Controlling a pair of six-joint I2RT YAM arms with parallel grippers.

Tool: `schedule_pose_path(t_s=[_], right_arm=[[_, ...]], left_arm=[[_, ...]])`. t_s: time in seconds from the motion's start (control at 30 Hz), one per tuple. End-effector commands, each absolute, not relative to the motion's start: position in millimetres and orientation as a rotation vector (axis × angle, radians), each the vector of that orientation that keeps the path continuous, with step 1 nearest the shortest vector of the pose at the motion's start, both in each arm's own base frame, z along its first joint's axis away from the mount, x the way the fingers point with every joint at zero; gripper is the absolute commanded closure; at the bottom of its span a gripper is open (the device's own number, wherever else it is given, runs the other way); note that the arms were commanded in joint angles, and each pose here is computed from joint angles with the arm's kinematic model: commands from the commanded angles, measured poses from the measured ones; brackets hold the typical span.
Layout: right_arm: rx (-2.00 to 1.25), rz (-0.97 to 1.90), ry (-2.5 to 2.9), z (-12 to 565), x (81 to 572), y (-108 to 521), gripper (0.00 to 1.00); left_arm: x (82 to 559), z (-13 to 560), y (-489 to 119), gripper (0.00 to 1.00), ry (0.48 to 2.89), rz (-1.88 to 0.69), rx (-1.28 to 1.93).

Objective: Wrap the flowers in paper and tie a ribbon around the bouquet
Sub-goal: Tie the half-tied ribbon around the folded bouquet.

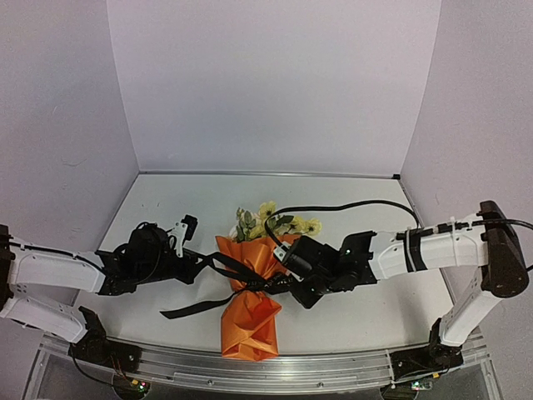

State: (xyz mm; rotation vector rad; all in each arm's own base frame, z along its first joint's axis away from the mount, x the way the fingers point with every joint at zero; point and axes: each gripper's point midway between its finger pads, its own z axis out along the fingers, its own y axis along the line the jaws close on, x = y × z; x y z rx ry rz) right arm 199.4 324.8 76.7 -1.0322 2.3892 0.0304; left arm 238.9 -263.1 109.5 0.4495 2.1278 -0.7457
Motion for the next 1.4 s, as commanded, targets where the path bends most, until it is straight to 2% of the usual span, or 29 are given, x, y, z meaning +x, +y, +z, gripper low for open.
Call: schedule_pose_path(t_s=[0.0,0.23,0.57,1.37], right_arm=[[-1.057,-0.031,2.356,93.2,203.6,323.5,1.00],[-1.146,0.006,2.381,93.3,194.1,337.6,1.00],[-1.247,-0.236,2.419,85.8,195.4,314.6,1.00],[-1.162,-0.399,2.522,60.1,186.5,273.6,1.00]], left_arm=[[243.1,112.7,-249.4,1.00,2.114,-0.721,0.333],[238.8,110.4,-250.9,1.00,2.106,-0.756,0.341],[246.8,106.8,-232.7,1.00,2.106,-0.656,0.257],[263.9,79.6,-201.7,1.00,2.188,-0.472,0.016]])
